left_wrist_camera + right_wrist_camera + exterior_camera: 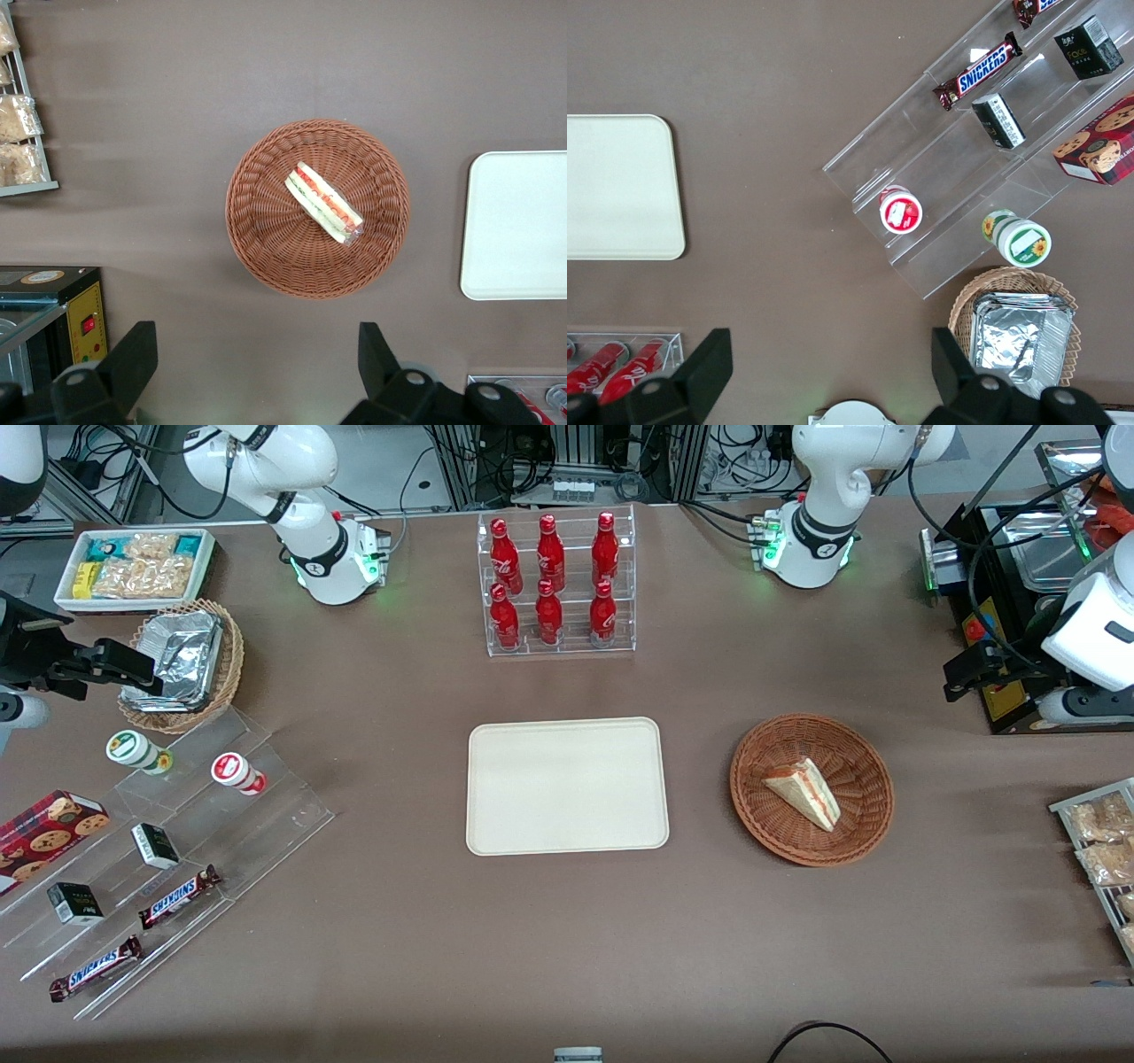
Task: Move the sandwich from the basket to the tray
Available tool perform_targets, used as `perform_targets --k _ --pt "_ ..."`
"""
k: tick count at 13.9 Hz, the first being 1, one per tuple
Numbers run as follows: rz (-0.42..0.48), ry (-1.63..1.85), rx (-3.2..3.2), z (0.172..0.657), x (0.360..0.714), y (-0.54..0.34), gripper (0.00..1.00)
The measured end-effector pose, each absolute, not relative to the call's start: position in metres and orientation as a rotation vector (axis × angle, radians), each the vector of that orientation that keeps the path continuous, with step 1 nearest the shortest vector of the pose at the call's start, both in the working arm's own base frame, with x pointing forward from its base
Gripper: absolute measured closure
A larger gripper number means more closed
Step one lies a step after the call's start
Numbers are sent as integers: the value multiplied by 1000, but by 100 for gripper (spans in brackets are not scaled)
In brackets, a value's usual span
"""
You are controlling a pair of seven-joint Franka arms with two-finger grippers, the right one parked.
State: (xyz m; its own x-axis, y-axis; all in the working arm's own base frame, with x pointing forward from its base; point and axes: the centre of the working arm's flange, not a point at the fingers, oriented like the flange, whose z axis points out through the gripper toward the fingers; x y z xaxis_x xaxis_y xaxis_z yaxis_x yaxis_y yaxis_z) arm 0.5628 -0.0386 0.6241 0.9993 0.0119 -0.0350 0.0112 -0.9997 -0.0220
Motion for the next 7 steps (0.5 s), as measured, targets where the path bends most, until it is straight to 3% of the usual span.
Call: perform_targets --k 7 --pt "74 -9 -3118 617 562 -41 0"
